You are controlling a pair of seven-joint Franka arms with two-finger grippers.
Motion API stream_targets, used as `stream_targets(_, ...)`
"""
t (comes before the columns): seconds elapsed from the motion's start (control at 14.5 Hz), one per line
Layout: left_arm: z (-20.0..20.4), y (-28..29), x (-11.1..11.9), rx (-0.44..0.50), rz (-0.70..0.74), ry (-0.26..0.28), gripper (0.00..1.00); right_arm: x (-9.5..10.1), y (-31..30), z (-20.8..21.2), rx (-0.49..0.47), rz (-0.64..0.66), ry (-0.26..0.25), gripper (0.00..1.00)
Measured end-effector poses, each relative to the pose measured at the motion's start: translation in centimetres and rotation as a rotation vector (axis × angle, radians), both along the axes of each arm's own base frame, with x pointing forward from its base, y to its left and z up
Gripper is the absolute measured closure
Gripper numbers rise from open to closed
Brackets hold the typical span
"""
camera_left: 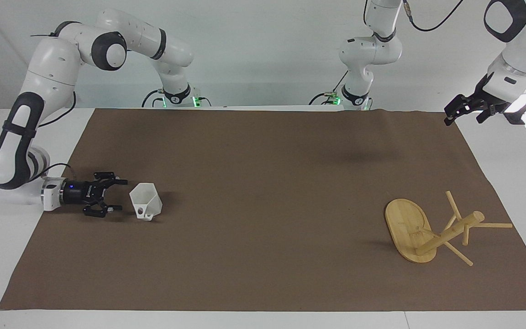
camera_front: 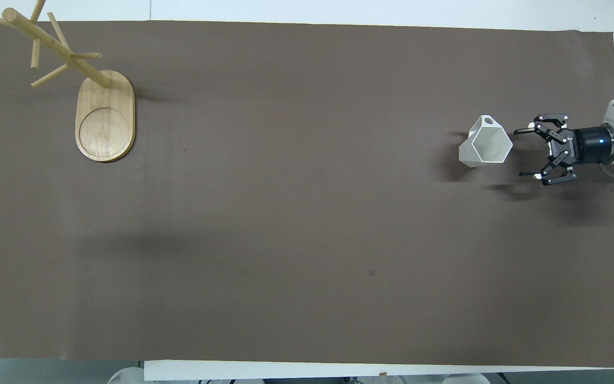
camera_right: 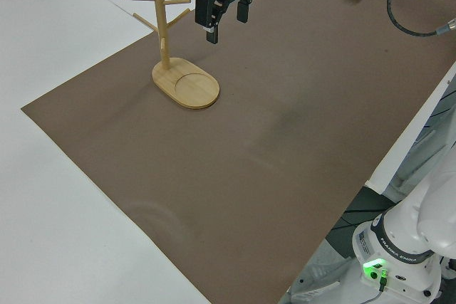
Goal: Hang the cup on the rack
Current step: 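Reach the right gripper toward the white mug's side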
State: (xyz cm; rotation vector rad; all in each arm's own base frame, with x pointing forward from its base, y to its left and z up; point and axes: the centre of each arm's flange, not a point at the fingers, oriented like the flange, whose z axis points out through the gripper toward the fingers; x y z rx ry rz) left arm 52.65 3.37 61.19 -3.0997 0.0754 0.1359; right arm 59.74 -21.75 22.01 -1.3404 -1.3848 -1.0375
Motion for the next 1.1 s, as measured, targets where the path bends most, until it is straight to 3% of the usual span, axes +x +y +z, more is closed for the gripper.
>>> stream_targets(0.34, 0.0, 0.0, 0.0, 0.000, 0.000, 0.000, 0.00, -0.2, 0.6, -3.4, 0.043, -0.013, 0.038, 0.00)
stream_targets(1.1, 0.0, 0.0, 0.0, 0.000, 0.000, 0.000, 0.00, 0.4, 2.7, -3.4, 0.070, 0.022, -0.014, 0.00)
